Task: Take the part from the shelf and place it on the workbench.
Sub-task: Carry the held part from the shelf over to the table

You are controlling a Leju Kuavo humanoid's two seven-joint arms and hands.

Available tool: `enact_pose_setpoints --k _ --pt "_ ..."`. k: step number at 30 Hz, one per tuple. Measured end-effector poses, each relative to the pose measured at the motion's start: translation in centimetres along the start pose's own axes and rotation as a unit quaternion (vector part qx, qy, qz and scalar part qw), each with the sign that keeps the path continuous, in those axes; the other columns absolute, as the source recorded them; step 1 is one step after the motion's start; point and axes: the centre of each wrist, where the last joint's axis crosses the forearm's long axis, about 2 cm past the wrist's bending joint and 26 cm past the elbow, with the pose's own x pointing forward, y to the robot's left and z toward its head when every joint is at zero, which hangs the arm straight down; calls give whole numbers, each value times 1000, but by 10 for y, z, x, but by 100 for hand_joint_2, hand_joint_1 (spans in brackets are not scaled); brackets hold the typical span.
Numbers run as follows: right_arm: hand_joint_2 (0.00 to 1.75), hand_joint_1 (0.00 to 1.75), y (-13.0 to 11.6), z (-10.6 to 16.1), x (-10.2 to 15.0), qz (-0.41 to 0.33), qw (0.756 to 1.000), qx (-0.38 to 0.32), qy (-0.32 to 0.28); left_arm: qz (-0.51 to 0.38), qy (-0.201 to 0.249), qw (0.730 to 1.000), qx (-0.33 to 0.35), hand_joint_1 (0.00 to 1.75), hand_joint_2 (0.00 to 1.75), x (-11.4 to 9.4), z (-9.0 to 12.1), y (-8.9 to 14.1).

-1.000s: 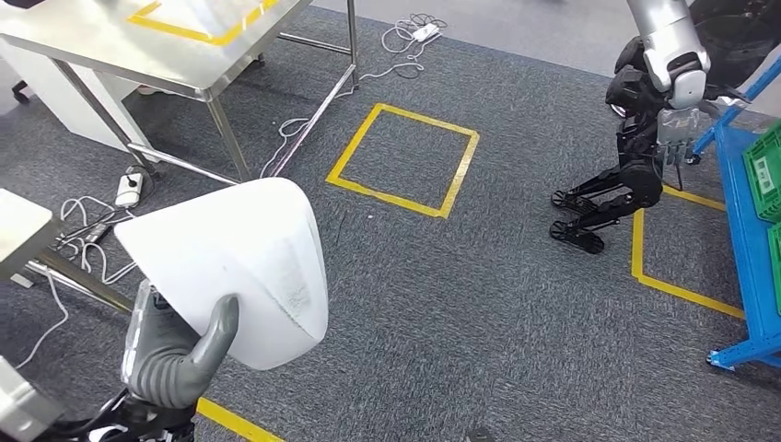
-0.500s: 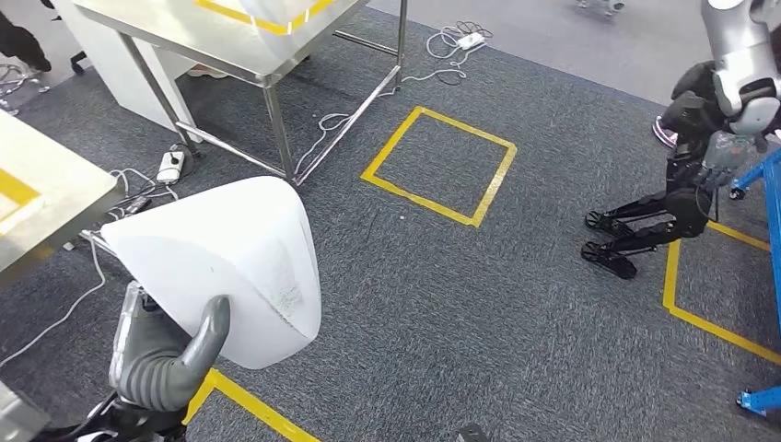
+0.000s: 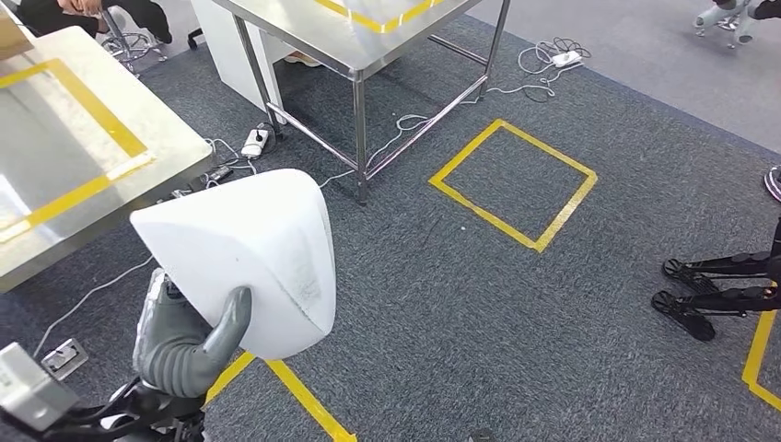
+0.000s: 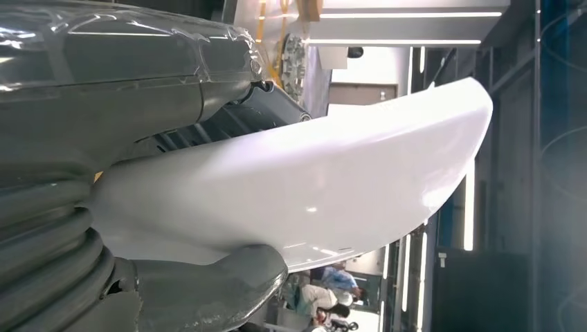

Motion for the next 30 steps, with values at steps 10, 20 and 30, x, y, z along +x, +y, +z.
enact_pose_setpoints --k 10,20,30 --pt "175 0 5 0 -1 5 1000 2 3 -4 7 1000 9 175 175 -1 3 2" --pt "175 0 10 1 -4 5 1000 4 7 -6 5 1000 15 175 175 2 5 6" --pt "175 0 11 1 3 6 1000 3 2 -4 7 1000 15 175 175 6 6 8"
